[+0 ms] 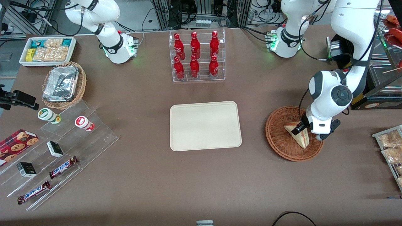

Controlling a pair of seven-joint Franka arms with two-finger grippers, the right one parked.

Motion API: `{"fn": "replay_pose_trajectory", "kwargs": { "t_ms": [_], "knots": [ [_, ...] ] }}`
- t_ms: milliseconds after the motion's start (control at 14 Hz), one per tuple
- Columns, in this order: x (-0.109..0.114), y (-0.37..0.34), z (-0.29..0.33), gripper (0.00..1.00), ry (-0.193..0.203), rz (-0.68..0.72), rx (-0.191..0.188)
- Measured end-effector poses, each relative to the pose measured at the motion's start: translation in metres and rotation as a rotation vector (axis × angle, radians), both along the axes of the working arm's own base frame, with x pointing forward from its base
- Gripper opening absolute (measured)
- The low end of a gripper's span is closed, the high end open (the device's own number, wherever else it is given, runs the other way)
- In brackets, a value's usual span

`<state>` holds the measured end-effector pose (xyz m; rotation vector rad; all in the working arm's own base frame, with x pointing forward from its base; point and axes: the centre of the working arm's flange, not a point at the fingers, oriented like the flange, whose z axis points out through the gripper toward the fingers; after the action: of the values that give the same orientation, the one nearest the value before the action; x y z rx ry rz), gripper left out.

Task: Place sandwich from basket to tray
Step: 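Lower the left gripper and close it on the wrapped sandwich, then lift the sandwich and carry it with the left gripper over the cream tray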

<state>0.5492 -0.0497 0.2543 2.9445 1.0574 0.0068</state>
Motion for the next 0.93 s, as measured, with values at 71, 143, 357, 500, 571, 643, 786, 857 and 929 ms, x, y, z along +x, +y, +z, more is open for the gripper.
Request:
{"fn": "replay_pose_trajectory", "kwargs": {
  "t_ms": [71,143,357,500,571,643,786,857,929],
  "knots": [
    [0.0,0.0,0.0,0.58,0.0,0.0,0.0],
    [0.0,0.0,0.0,0.49,0.0,0.0,0.0],
    [-0.001,0.0,0.001,0.31,0.012,-0.027,0.008],
    [0.002,-0.001,0.012,0.27,0.04,-0.074,0.02],
    [0.006,-0.003,0.024,0.26,0.062,-0.091,0.024],
    [0.012,-0.006,0.04,0.22,0.085,-0.105,0.027],
    [0.026,-0.018,0.079,0.15,0.117,-0.13,0.03],
    [0.031,-0.026,0.095,0.15,0.119,-0.143,0.031],
    [0.035,-0.036,0.107,0.15,0.115,-0.158,0.03]
  ]
}}
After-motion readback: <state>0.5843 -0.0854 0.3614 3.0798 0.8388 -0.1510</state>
